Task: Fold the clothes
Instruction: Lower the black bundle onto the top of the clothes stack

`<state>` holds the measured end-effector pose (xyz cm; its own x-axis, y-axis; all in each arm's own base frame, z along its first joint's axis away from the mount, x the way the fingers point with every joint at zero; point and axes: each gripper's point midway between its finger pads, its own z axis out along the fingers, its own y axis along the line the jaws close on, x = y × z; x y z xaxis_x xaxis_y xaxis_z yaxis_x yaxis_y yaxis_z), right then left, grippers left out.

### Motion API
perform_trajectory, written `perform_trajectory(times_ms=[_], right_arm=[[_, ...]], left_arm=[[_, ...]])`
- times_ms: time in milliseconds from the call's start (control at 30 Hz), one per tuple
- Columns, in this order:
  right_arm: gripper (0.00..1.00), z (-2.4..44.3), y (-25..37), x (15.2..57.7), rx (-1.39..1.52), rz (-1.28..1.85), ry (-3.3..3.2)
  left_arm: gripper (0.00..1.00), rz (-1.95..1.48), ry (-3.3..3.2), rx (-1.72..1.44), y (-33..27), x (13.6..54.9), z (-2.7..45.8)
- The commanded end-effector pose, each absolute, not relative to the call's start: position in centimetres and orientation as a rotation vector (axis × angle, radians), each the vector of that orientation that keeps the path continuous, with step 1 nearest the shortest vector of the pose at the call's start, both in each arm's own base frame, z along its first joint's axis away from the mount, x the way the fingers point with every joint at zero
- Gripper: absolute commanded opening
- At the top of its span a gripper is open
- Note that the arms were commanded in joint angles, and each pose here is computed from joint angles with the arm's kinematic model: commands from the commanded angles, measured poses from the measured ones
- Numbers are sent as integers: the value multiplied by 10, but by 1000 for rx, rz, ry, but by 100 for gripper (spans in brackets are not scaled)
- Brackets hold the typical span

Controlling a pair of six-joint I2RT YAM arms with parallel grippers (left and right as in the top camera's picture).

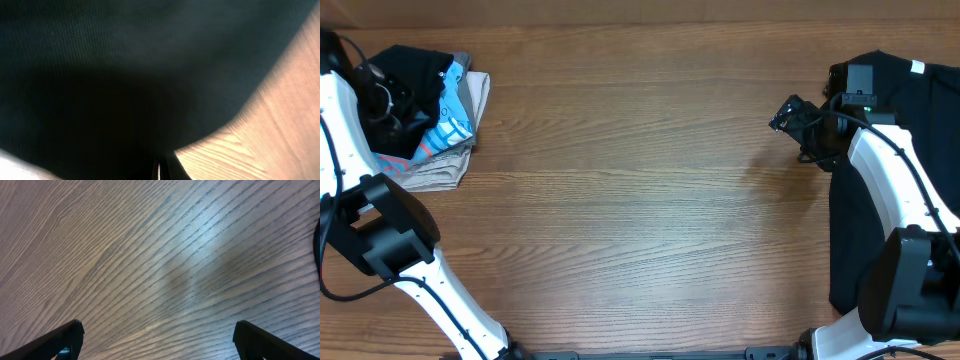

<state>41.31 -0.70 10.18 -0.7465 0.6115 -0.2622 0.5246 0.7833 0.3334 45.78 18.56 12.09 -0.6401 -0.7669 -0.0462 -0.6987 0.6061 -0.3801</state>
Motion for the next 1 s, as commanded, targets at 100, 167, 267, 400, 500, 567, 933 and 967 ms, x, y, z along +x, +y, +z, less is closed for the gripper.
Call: perform_trajectory(times_ms=[100,167,267,400,500,567,933,967], right_arm=[[100,104,-9,414,857,326,2609],[100,104,-9,414,857,326,2609],[100,103,-9,414,857,326,2609],[100,104,-9,414,857,326,2609],[100,104,-9,414,857,326,2609],[100,104,-9,414,857,326,2609],[100,104,-9,414,857,326,2609],[100,103,-9,414,857,326,2609]], left_arm=[[4,-476,2650,-1259,194,442,88],[4,-477,2652,-1262,194,441,86],[4,-502,2647,-1257,192,443,87],[4,-844,2550,-1110,165,463,120],[4,-1099,2442,-984,142,475,161],[4,-1157,2401,-941,137,479,182],[4,-810,2418,-935,178,486,185],[4,-774,2419,-923,183,487,184]])
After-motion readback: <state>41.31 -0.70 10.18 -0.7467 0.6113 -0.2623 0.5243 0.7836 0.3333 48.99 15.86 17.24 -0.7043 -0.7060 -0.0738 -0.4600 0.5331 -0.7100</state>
